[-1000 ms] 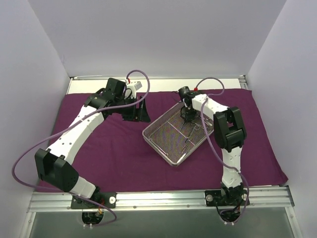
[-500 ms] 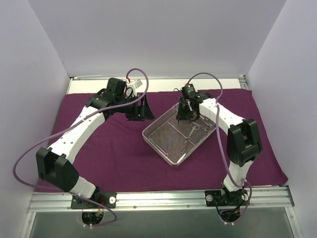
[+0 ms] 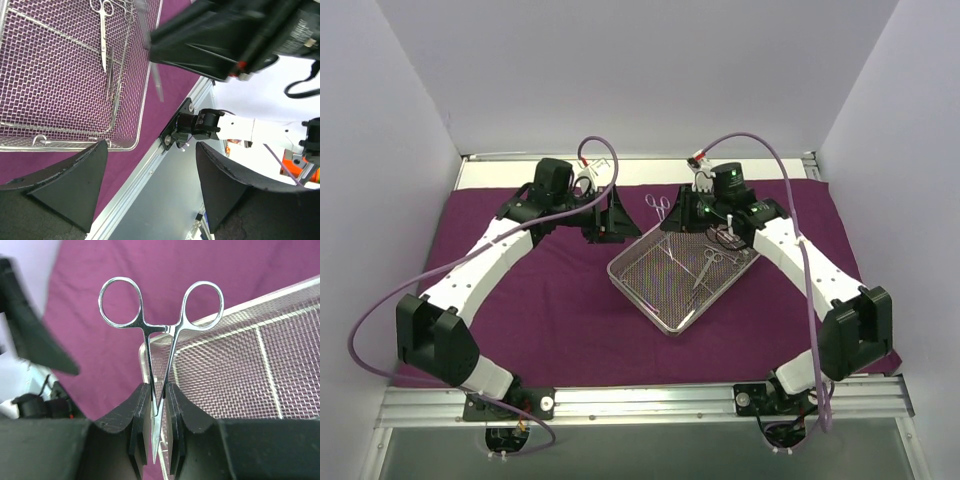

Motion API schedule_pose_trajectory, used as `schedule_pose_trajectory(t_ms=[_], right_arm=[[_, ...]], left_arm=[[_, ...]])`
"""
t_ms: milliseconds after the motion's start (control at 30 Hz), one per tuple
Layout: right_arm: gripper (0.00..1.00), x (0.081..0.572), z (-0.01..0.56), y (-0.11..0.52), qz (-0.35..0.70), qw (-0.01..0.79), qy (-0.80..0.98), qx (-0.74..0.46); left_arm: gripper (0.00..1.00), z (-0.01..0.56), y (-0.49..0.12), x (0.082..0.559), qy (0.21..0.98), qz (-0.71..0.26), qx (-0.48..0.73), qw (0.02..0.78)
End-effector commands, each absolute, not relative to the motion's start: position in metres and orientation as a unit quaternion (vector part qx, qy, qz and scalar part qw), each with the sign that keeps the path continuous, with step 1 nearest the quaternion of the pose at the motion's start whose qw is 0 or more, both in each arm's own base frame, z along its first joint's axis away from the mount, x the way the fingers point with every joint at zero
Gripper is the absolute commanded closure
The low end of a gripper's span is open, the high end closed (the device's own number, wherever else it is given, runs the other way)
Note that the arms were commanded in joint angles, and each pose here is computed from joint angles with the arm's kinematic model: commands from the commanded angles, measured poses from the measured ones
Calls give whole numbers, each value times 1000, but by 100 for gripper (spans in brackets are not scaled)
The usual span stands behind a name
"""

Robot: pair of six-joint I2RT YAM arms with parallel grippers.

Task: Open and lay out the surgical kit
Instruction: Place the medical item in the surgical kit.

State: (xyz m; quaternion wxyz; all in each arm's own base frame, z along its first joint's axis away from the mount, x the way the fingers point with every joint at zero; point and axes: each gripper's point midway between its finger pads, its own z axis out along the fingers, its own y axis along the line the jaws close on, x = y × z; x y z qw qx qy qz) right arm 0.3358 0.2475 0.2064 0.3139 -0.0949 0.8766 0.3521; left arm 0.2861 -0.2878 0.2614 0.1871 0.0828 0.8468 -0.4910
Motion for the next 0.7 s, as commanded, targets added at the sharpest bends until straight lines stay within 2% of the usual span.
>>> schedule_pose_trajectory(t_ms=[0, 267, 667], right_arm=[[100, 326, 241, 256, 392, 338, 844, -141], [100, 310, 239, 252, 343, 336, 847, -227], [100, 282, 233, 270, 311, 330, 844, -287]], left_arm=[[21, 296, -280, 286, 820, -513, 88, 236], [21, 306, -260, 300, 834, -495, 41, 241], [24, 289, -262, 307, 851, -490, 11, 190]])
